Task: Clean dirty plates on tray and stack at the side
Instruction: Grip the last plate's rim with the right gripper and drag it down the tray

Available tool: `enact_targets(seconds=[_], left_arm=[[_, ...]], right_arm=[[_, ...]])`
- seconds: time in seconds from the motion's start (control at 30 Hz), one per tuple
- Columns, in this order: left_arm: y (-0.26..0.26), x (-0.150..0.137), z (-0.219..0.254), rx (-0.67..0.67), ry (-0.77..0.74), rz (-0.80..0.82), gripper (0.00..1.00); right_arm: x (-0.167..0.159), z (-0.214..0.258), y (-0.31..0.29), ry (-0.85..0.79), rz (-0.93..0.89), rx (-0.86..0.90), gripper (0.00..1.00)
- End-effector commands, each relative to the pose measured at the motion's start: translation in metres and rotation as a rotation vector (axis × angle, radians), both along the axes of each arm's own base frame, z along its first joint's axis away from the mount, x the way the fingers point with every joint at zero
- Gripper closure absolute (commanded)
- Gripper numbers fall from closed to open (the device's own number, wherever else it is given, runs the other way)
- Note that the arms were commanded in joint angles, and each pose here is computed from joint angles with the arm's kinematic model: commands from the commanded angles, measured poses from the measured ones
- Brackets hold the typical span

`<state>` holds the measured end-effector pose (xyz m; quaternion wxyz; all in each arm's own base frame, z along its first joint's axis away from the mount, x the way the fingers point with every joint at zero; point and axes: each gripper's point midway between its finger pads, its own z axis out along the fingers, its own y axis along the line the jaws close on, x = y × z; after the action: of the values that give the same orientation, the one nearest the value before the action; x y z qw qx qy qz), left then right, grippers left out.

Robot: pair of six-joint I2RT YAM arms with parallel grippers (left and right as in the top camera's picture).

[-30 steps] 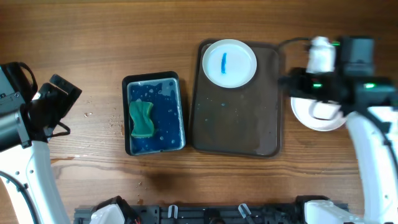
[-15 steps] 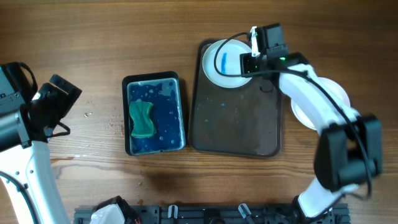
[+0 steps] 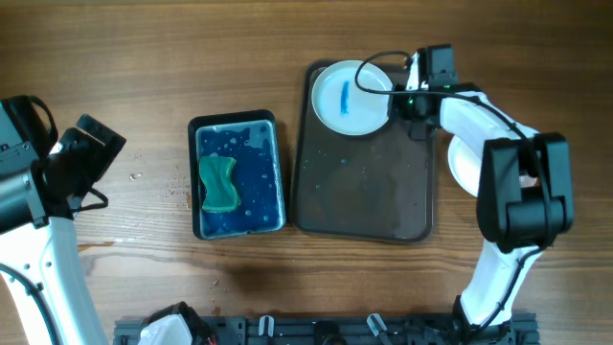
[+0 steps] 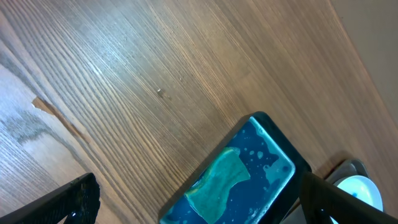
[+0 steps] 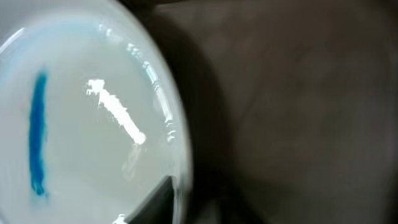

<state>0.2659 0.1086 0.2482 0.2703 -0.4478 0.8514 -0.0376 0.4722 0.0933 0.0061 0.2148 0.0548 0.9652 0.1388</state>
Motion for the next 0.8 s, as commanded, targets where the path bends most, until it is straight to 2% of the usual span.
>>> enact_targets(seconds=[0.0, 0.2, 0.4, 0.5, 0.6, 0.77], left_arm=[[0.0, 0.001, 0.004, -0.005, -0.014, -0.001, 0.0], [0.0, 0.001, 0.004, -0.005, -0.014, -0.001, 0.0], [0.0, 0.001, 0.004, -0.005, -0.014, -0.001, 0.0], [0.0, 0.001, 0.004, -0.005, -0.014, -0.001, 0.0], [0.0, 0.001, 0.004, -0.005, -0.014, -0.001, 0.0], [0.0, 0.001, 0.004, -0.005, -0.014, -0.001, 0.0]], right_arm=[[-0.01, -0.01, 0.013, 0.053, 0.026, 0.046, 0.96], [-0.026, 0.006, 0.009, 0.108, 0.001, 0.046, 0.96], [-0.051, 0.102, 0.001, -0.001, 0.042, 0.009, 0.96], [-0.078, 0.149, -0.011, -0.039, 0.02, -0.025, 0.96], [-0.117, 0.175, -0.017, -0.004, 0.0, -0.025, 0.96], [-0.169, 0.16, -0.028, 0.161, -0.095, -0.032, 0.96]])
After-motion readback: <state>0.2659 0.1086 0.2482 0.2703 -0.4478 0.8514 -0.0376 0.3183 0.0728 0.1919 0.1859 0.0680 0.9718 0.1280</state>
